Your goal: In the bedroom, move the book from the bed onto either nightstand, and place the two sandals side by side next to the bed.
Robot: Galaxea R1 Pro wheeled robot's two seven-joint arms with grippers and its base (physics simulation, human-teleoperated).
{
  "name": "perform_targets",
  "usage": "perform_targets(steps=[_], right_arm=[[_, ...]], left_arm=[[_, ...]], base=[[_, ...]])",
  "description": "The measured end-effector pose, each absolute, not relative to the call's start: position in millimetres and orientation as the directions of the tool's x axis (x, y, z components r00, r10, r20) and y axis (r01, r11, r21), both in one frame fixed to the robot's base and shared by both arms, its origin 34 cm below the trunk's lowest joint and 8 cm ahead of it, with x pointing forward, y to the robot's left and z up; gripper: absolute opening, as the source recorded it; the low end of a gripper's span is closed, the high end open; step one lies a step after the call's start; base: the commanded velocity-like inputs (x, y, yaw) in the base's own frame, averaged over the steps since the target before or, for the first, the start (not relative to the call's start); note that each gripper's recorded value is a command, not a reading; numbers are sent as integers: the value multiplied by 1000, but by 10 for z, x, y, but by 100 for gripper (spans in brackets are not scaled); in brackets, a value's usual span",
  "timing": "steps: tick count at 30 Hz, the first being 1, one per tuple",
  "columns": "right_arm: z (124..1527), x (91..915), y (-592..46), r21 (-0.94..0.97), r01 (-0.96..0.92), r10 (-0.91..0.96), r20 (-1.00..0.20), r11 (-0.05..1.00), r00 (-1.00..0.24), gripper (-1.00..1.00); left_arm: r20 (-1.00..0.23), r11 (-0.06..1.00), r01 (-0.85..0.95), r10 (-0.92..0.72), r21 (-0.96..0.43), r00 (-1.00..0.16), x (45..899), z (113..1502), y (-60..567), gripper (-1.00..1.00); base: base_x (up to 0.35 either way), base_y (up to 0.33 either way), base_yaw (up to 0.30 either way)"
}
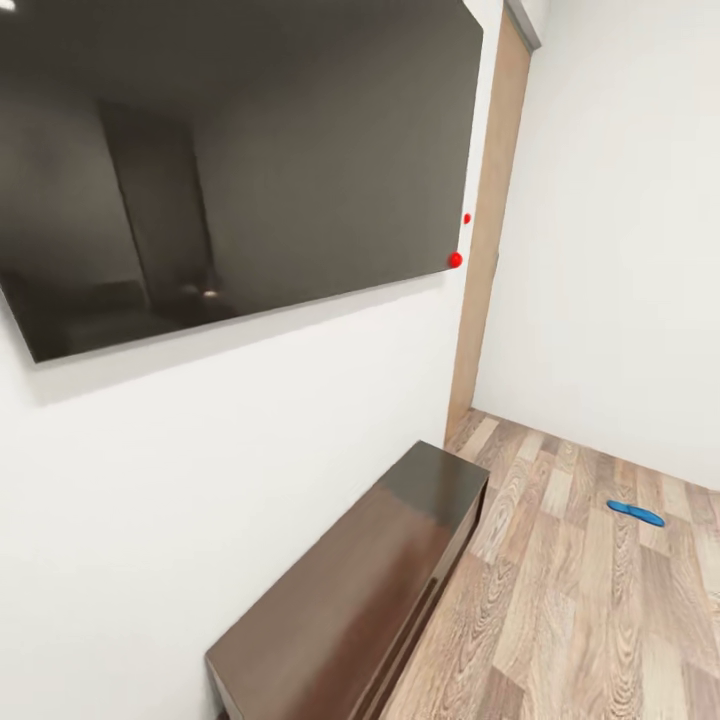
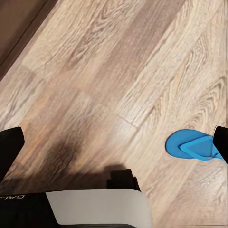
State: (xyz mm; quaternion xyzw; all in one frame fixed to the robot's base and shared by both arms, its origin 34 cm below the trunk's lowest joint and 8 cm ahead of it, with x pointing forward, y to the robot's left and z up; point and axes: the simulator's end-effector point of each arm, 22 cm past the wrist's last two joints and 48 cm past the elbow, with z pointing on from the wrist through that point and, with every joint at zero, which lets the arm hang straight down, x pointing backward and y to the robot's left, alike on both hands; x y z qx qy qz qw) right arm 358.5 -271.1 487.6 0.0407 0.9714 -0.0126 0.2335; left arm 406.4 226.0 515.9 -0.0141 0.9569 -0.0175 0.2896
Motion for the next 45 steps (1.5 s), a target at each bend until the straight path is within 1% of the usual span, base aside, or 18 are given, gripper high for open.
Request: perform_targets(steps=[45], right_arm=[[4876,3585,-2707,-5,84,73,-455,996,-888,100]], left_arm=[[-554,999,-16,-36,-42,-832,4065,5159,2256,100]], base=[[8,0,-246]])
